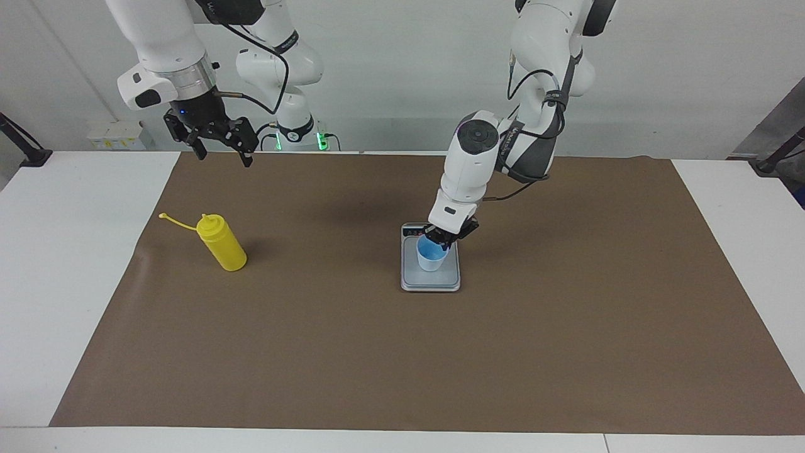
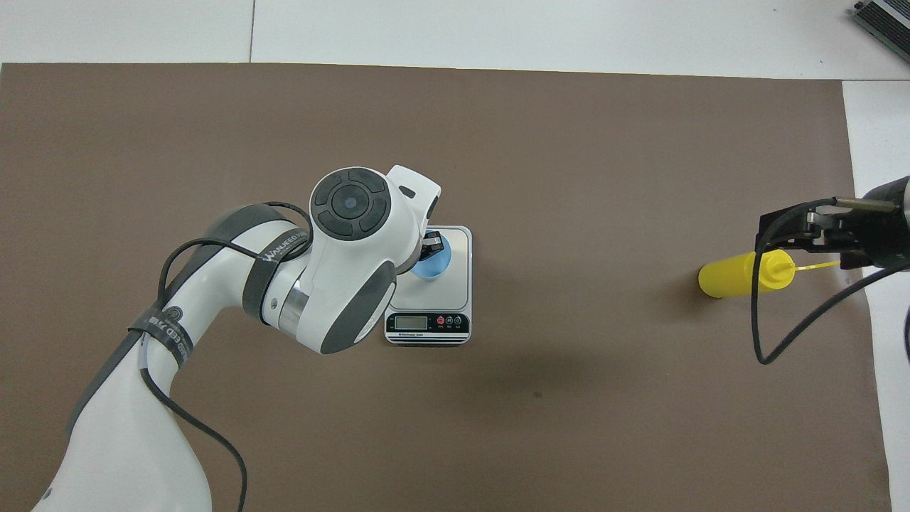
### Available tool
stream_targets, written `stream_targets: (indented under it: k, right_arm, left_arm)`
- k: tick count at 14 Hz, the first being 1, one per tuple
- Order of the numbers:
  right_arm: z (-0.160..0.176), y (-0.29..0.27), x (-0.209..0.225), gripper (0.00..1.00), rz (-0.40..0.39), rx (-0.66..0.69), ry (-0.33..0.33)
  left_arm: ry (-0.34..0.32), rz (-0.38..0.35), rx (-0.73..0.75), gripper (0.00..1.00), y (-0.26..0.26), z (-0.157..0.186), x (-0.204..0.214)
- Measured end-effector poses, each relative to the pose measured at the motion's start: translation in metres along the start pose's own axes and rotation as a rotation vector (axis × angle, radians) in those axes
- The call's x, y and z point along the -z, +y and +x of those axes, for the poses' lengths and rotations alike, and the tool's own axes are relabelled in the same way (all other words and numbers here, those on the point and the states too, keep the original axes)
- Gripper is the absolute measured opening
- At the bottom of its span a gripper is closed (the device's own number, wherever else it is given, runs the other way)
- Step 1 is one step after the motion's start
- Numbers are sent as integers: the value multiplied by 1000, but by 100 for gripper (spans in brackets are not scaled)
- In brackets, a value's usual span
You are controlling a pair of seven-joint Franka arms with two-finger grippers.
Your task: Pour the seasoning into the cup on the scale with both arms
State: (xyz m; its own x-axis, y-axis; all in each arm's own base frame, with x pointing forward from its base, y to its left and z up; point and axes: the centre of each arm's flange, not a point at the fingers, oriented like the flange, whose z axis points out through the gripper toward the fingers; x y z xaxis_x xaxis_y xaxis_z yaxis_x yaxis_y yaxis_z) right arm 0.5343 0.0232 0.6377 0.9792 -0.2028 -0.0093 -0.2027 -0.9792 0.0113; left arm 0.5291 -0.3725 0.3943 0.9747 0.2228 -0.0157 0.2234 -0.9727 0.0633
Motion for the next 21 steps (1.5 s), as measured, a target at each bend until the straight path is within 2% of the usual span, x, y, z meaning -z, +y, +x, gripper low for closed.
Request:
stream_targets:
  k: [2, 3, 8, 14, 17, 21]
  right_arm:
    - [0, 0, 0, 100, 0, 0, 0]
    - [0, 0, 0, 100, 0, 0, 0]
    - [0, 0, 0, 100, 0, 0, 0]
    - [0, 0, -1, 100, -1, 4, -2]
    - [1, 10, -10, 100, -1, 73, -4]
    - [5, 50, -28, 100, 28, 204, 21]
  left_arm:
    - [-9, 12, -3, 31, -2, -2, -13]
    - [-10, 16, -4, 37, -3, -2, -16]
    - [4, 17, -12, 40, 0, 0, -9]
    - [8, 12, -12, 40, 8, 8, 29]
    - [-2, 24, -8, 41, 9, 12, 54]
    - [-18, 45, 13, 41, -1, 22, 87]
